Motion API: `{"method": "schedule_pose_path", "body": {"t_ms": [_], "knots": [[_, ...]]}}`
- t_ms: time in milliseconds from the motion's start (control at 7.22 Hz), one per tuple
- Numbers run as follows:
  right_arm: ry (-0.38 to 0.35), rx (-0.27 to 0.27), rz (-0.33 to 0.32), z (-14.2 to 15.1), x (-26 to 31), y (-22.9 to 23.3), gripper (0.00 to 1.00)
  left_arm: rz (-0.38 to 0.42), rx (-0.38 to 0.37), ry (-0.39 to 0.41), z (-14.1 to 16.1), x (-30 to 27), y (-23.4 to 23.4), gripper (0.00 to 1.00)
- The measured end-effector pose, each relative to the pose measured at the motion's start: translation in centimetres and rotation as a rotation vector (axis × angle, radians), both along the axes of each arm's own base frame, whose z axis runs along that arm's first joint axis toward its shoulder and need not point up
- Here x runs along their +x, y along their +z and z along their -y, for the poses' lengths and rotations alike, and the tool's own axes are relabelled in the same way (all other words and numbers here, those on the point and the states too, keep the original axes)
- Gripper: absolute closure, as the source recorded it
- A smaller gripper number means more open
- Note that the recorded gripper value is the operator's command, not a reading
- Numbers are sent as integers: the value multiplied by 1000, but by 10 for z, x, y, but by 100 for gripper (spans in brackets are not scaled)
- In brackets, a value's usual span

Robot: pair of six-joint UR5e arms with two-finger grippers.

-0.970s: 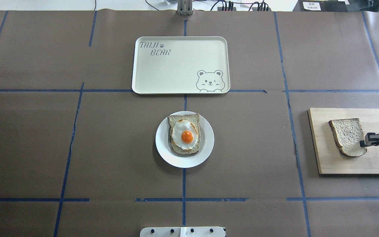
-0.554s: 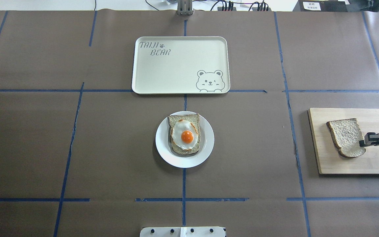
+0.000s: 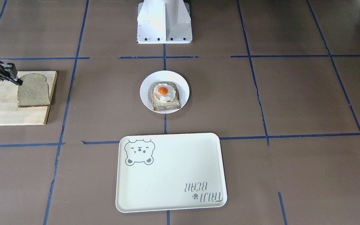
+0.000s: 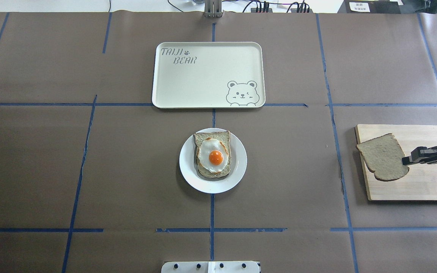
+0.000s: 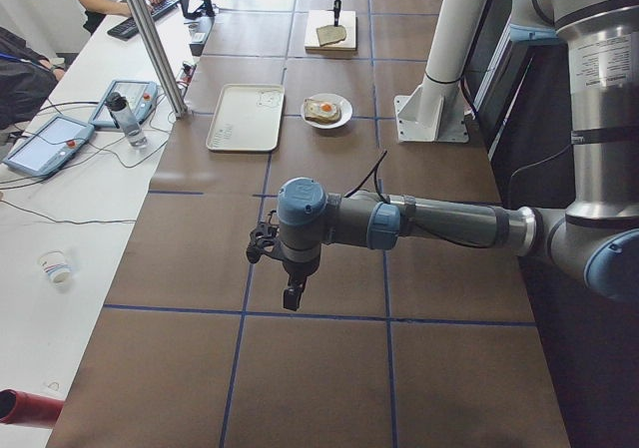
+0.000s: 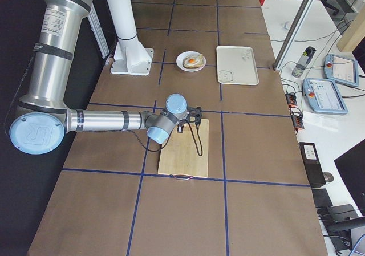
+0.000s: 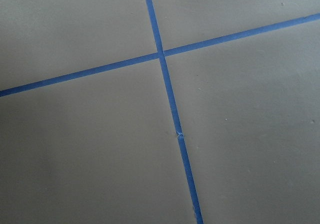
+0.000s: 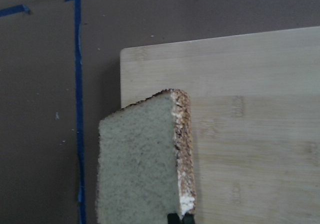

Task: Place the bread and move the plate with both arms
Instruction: 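Lift the bread slice and carry it over the egg toast plate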

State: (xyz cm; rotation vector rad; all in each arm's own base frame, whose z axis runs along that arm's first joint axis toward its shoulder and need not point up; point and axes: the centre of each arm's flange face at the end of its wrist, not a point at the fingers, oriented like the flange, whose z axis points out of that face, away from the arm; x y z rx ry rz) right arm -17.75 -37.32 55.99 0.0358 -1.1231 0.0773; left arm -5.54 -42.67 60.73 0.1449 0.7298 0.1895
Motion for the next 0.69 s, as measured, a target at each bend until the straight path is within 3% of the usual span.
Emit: {"method": "schedule_pose_path", "body": {"t_ms": [416,693], "knots": [[46,-51,172,45,-57,-117,100,-10,-5,-3,-3,-1,1,0],[78,-71,252,45,-148,-192,100,-48,-14,-2,-6,0,2,0]]}}
